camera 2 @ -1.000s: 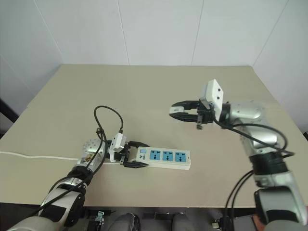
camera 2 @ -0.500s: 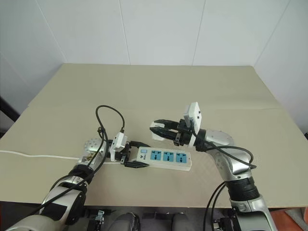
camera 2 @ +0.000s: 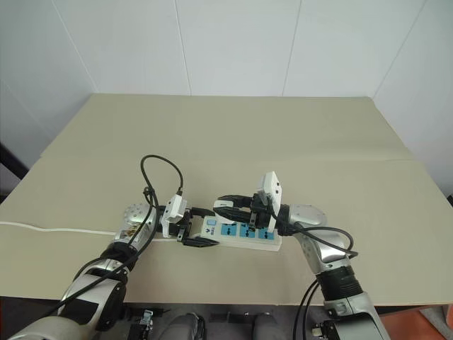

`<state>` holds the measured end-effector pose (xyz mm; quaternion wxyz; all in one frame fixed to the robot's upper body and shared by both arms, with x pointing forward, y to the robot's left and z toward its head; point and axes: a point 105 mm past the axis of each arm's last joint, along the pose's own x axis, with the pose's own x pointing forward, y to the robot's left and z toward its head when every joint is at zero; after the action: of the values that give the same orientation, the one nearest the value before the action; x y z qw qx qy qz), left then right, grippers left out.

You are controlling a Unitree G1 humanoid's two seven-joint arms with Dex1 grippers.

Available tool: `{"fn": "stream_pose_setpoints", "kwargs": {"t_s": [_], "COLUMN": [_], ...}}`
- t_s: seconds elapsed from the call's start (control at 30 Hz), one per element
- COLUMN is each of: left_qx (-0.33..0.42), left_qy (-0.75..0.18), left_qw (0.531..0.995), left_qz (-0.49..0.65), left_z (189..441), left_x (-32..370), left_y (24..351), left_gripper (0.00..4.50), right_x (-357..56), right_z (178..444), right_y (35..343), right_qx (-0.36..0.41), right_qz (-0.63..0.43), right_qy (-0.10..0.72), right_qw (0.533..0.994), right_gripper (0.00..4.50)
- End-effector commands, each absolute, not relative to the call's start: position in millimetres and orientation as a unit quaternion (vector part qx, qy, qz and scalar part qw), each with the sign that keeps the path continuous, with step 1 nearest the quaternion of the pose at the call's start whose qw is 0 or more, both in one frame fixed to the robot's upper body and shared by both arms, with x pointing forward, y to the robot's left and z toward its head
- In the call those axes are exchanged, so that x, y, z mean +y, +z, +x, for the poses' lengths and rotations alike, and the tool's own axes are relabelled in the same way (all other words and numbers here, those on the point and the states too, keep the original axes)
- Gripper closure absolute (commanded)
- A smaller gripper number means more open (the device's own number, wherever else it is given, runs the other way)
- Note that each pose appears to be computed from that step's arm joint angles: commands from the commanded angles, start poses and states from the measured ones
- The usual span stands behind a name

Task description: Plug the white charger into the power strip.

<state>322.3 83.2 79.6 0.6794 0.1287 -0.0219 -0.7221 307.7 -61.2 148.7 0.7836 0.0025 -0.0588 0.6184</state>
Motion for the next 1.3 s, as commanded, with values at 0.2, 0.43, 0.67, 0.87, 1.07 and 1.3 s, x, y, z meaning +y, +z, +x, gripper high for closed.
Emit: {"fn": "stream_pose_setpoints", "kwargs": {"t_s": [0.2,0.43,0.67,0.87,1.07,1.3], "left_qx": [-0.026,-0.029,-0.031,-0.031,-0.031,-0.031], "left_qy": [-0.728,-0.728,-0.728,-0.727,-0.726,-0.724], "left_qw": [0.671,0.671,0.671,0.672,0.672,0.673], "left_qz": [0.142,0.141,0.14,0.141,0.141,0.145], "left_z": [324,324,324,324,324,326], "left_x": [82,81,80,81,81,83], "left_y": [86,86,86,86,86,88], "left_gripper": [1.21,1.21,1.21,1.21,1.21,1.21], "right_x": [-72,-74,-70,-71,-78,-79], "right_z": [312,314,318,316,308,307], "right_y": [151,145,146,145,130,118], "right_qx": [-0.072,-0.073,-0.075,-0.084,-0.087,-0.086], "right_qz": [-0.017,-0.019,-0.012,-0.007,-0.014,-0.033], "right_qy": [0.623,0.616,0.615,0.613,0.618,0.623], "right_qw": [0.779,0.784,0.785,0.786,0.781,0.777], "right_gripper": [3.39,3.39,3.39,3.39,3.39,3.39]}}
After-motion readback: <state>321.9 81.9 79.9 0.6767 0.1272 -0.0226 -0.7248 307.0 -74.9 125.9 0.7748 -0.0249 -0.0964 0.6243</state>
